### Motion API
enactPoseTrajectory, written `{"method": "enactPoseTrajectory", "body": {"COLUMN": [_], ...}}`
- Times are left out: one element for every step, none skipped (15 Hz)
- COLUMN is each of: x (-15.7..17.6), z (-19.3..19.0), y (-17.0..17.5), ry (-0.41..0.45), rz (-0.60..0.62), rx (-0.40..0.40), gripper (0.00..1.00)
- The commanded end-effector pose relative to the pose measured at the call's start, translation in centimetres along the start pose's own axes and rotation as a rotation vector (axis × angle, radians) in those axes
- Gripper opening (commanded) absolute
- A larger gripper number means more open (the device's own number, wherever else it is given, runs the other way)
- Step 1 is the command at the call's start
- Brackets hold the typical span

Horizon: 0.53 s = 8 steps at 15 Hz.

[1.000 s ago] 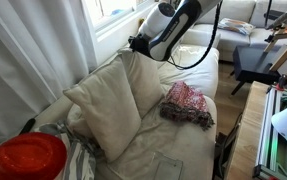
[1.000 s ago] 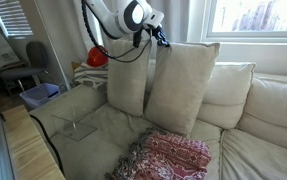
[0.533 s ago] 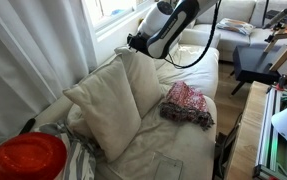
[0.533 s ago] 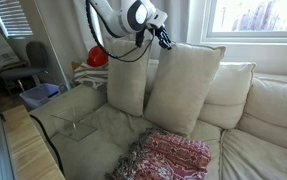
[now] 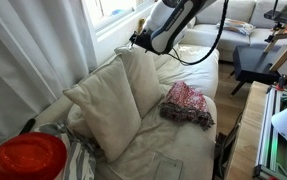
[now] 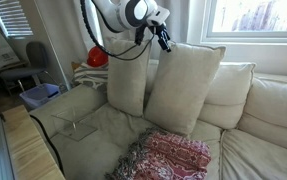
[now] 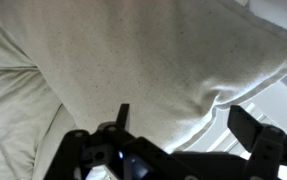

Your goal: Move the red blanket forwards then place the pillow upright

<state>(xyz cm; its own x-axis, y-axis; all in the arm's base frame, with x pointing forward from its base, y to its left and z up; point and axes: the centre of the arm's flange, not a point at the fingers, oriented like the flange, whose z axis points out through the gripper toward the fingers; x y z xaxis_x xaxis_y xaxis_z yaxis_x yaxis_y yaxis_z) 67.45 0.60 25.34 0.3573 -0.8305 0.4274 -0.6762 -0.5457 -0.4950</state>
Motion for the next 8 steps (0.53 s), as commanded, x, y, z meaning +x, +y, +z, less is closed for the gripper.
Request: {"method": "enactPoseTrajectory", "body": {"x": [1.1, 1.2, 1.3, 1.0, 0.8, 0.4, 0.0, -0.3], "z": [-5.4, -6.4, -7.2, -7.8, -8.7, -9.4, -10.2, -10.7], "y": [2.8, 3.2, 3.7, 3.8, 3.8, 3.9, 4.0, 4.2], "ry": [-0.05, -0.103, -0.133, -0.149, -0.168, -0.193, -0.209, -0.231], "rz": [-0.102, -0.12, -0.185, -0.238, -0.294, -0.345, -0.399, -0.451], "rx": [-0.028, -0.047, -0.027, -0.038, -0.044, -0.045, -0.063, -0.075], "gripper": [1.0, 1.0, 1.0, 1.0, 1.0, 1.0, 1.0, 1.0]}}
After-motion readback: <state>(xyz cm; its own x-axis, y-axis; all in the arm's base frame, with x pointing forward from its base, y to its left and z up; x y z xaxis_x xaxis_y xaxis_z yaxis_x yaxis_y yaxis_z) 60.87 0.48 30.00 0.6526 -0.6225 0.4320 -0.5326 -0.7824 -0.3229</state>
